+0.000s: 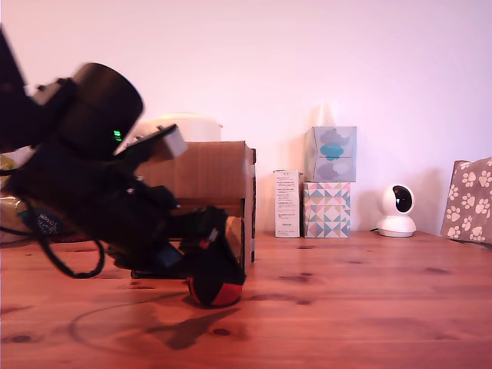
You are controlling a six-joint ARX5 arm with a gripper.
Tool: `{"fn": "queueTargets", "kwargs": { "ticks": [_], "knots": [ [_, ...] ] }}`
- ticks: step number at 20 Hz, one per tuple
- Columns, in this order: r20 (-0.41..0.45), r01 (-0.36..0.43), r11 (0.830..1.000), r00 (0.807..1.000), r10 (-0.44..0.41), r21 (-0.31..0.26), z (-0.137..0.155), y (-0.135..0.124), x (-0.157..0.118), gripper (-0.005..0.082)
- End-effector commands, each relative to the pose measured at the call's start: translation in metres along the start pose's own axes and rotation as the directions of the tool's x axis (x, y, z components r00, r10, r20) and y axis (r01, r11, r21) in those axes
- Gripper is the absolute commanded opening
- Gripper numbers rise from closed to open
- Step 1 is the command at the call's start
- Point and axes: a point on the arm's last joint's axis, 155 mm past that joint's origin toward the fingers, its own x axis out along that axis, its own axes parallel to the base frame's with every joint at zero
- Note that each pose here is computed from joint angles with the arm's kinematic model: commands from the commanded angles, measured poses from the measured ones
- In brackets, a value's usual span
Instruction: Drop the footbag into the cardboard dice tower
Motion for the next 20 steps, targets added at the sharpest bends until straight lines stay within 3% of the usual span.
{"fn": "queueTargets", "kwargs": {
  "ticks": [1, 2, 4, 5, 6, 11, 20],
  "knots": [
    [-0.044, 0.004, 1.000, 0.999, -0.004, -0.005, -0.009, 0.000, 0.004, 0.0706],
    [-0.064, 0.004, 1.000, 0.998, -0.004, -0.004, -0.012, 0.001, 0.004, 0.0611],
    [-0.101, 0.005, 1.000, 0.995, -0.004, 0.007, -0.018, 0.001, 0.004, 0.0296],
    [-0.106, 0.013, 1.000, 0.994, -0.011, 0.014, -0.020, -0.001, 0.004, 0.0195],
    [-0.108, 0.020, 1.000, 0.994, -0.018, 0.022, -0.020, -0.002, 0.004, 0.0159],
    [-0.117, 0.038, 0.999, 0.993, -0.035, 0.022, -0.014, -0.008, -0.009, 0.0158],
    [0.002, 0.055, 0.997, 0.998, -0.055, 0.053, 0.049, -0.029, -0.090, 0.0157]
  ]
}}
